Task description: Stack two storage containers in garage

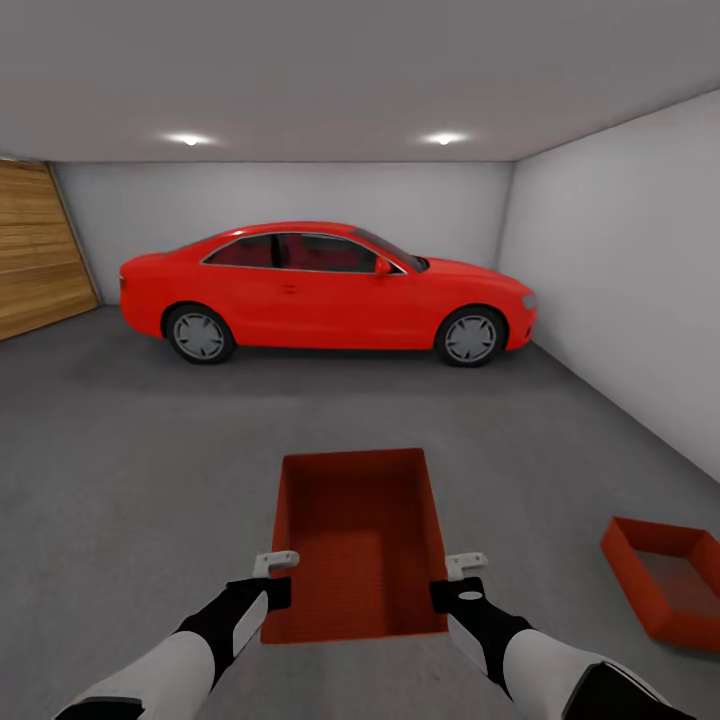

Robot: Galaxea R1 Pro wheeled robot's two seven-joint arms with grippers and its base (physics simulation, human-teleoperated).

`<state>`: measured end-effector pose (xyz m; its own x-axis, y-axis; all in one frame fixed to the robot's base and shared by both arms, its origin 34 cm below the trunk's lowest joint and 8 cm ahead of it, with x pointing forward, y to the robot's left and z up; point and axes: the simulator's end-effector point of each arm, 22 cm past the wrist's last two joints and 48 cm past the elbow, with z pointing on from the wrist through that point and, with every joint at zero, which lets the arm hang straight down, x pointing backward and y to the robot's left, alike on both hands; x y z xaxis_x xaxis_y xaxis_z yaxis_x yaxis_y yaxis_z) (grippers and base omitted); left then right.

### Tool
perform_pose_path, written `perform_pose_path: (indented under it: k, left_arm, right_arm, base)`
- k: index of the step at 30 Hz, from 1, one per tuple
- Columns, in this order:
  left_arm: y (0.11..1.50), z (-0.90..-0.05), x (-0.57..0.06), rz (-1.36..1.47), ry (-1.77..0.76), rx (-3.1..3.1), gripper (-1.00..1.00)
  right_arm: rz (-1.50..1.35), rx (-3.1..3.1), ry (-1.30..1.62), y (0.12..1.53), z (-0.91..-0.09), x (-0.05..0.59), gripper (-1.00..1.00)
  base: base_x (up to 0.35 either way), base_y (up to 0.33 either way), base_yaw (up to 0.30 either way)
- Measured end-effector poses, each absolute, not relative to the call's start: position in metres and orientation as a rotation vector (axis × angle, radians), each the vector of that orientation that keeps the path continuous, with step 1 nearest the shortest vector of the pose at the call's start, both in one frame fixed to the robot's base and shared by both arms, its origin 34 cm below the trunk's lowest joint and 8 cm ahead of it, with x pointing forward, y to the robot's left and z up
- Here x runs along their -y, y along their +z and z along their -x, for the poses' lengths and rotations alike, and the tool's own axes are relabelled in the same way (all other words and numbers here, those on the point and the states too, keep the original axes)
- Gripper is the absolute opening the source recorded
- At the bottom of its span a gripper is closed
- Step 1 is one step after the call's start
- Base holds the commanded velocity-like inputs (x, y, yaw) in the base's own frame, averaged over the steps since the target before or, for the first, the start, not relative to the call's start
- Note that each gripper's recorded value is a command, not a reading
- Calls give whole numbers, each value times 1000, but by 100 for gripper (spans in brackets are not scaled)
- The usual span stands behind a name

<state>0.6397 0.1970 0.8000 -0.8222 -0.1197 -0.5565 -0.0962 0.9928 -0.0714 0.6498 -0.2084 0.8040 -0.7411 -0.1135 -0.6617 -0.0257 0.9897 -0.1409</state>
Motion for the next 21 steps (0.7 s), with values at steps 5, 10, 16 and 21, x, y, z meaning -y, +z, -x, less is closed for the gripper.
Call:
perform_pose_path:
  k: [5, 10, 16, 21]
  left_arm:
    - [800, -640, -197, 150, -54, -2542, -100]
    - [799, -640, -197, 151, -54, -2543, -100]
    - [797, -639, -197, 151, -54, -2546, -100]
    - [796, -638, -197, 151, -54, -2549, -100]
  right_arm:
    - [96, -2402, -159, 804, -650, 208, -100]
    - [97, -2404, -159, 803, -650, 208, -100]
    - [97, -2406, -159, 801, -649, 208, -100]
    - [97, -2410, -159, 800, -648, 208, -100]
  base:
    - [323, 0, -75]
    - [323, 0, -234]
    - [323, 0, -257]
    - [323, 0, -260]
